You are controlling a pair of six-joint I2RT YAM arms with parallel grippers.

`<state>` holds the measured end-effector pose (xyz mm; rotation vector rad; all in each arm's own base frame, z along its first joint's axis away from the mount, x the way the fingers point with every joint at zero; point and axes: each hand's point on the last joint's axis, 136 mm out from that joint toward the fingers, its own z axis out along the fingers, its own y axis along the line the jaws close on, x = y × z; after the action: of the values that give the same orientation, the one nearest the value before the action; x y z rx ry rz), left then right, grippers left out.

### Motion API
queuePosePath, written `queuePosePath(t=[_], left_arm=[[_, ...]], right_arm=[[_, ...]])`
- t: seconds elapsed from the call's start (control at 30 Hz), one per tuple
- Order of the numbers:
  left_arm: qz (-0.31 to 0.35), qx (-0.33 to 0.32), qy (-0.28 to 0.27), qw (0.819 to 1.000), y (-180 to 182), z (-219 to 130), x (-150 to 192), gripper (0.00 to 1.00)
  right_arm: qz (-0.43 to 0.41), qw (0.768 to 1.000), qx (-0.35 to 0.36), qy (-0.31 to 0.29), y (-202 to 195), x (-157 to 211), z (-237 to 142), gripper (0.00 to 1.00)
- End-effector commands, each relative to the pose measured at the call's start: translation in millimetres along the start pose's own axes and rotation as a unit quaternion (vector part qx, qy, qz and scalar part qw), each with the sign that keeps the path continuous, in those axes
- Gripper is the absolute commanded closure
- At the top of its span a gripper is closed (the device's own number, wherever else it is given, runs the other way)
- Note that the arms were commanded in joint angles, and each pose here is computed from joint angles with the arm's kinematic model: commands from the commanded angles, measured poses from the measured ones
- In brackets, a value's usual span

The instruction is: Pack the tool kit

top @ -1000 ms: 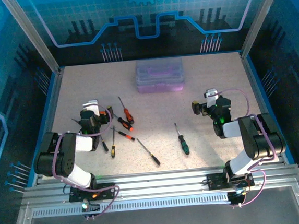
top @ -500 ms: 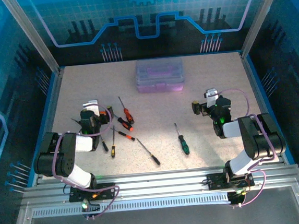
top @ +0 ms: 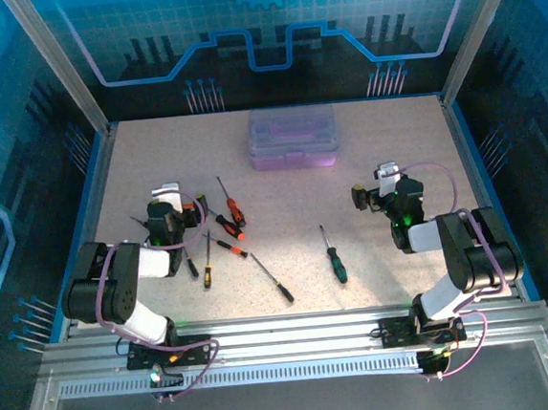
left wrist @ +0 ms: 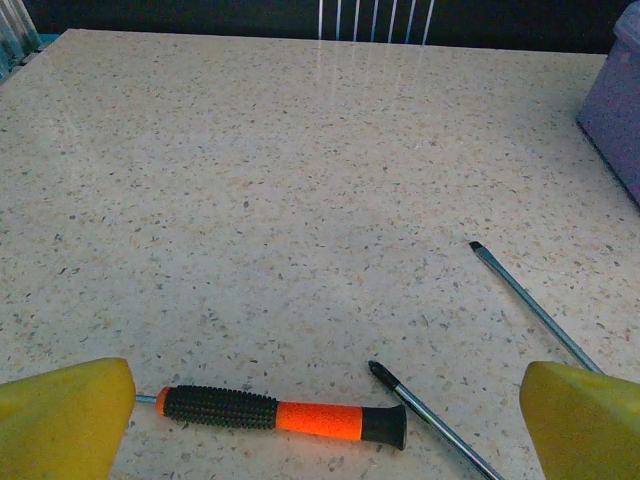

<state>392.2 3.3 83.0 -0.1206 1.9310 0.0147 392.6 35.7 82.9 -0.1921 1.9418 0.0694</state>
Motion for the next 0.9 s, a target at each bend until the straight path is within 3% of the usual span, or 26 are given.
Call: queuePosePath(t=[0.0,0.1,0.37,0.53,0.67,0.77,0.83,0.87], left_arm=[[-0.005,0.008,-0.016,1.000,-2,1,-13,0.01],[-0.005,0.008,-0.016,1.000,-2,1,-14,0.01],[-0.004,0.008,-0.024,1.000,-2,-5,-24,0.01],[-0.002,0.019,-0.017,1.000,-7,-22,-58,0.01],[-0.031,0.051,-0.058,0.997,-18,-51,-105,0.01],[-0.119,0.032,-0.081,0.989,-9,-74,-143,0.01],[-0.260,0.009,-0.066,0.963,1,-89,-158,0.01],[-0.315,0.003,-0.034,0.949,2,-99,-154,0.01]], right_arm=[[0.009,1.000,0.006,-0.023,-6,-16,-1,0.00],[0.025,0.998,0.043,-0.031,-19,-15,-5,0.00],[-0.003,0.999,0.054,-0.008,-12,-27,-2,0.00],[-0.010,0.993,0.114,0.015,-22,-80,-20,0.00],[0.041,0.990,0.127,0.051,-15,-127,-52,0.00],[0.169,0.980,0.088,0.060,-4,-146,-70,0.00],[0.283,0.956,0.049,0.064,2,-134,-77,0.00],[0.300,0.952,0.001,0.058,12,-131,-77,0.05]])
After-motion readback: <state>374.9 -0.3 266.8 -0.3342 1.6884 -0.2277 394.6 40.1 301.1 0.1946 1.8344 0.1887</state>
